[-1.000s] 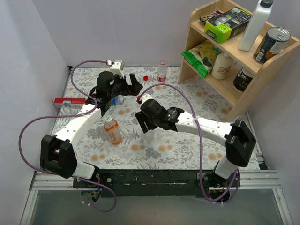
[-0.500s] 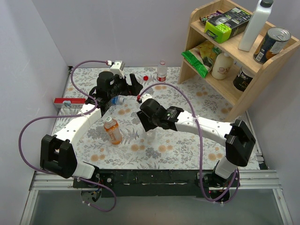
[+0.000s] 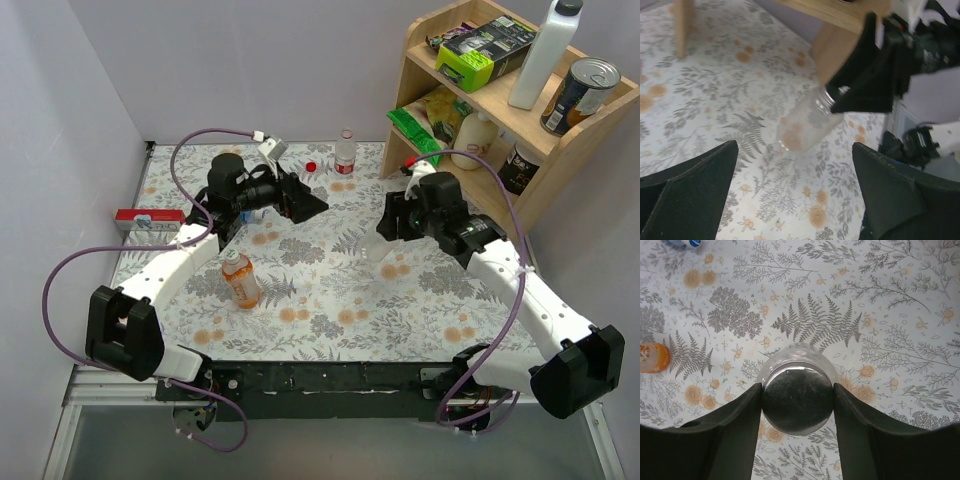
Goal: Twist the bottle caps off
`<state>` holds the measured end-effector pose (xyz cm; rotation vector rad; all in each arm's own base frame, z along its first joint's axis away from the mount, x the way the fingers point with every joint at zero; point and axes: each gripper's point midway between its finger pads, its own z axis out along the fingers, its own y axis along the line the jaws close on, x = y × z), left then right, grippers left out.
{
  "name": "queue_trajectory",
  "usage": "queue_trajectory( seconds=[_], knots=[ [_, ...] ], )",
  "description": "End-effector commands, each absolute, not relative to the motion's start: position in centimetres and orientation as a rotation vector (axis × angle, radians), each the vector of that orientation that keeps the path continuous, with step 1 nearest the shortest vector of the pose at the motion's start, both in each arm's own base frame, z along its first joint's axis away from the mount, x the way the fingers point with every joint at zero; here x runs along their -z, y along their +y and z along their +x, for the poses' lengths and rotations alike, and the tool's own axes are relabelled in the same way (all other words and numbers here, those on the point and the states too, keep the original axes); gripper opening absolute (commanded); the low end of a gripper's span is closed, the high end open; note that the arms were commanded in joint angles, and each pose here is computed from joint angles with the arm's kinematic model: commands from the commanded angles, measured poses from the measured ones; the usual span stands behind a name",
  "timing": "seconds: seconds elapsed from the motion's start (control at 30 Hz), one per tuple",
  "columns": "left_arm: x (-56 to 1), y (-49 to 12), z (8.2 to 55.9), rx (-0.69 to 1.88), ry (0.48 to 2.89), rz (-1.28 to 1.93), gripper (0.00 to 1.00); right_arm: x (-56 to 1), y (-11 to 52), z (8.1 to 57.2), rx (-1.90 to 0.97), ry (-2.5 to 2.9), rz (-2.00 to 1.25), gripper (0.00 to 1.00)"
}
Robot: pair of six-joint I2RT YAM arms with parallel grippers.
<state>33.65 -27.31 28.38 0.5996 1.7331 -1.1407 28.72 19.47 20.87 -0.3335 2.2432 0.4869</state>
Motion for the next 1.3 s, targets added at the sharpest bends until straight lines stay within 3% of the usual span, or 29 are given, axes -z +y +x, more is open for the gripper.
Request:
queue_trajectory(
  seconds=[0.0, 0.1, 0.33, 1.0, 1.17, 1.27],
  knots=[
    [-28.8, -30.7, 27.8, 1.307, 1.584, 0.932, 0.98, -23.9, 19.8, 28.6, -0.695, 2.15, -0.428, 0.31],
    [-26.8, -33.8, 25.1, 1.202, 1.577, 1.064, 0.98, -25.6, 20.5, 27.9, -0.828, 2.113, -0.461, 0.29],
    [-24.3, -34.7, 26.0, 0.908, 1.609, 1.033, 0.98, -27.1, 22.4, 25.4, -1.051, 2.052, -0.51, 0.28],
    [-22.3, -37.5, 22.1, 1.056, 1.607, 1.152, 0.98, -28.2, 24.0, 23.7, -1.223, 1.993, -0.599, 0.25],
    [-22.4, -37.7, 22.0, 1.083, 1.616, 1.14, 0.78, -28.2, 24.2, 23.7, -1.241, 1.973, -0.619, 0.22],
    [-22.4, -37.8, 22.2, 1.083, 1.628, 1.125, 0.7, -28.0, 24.3, 23.6, -1.253, 1.967, -0.629, 0.22]
  ],
)
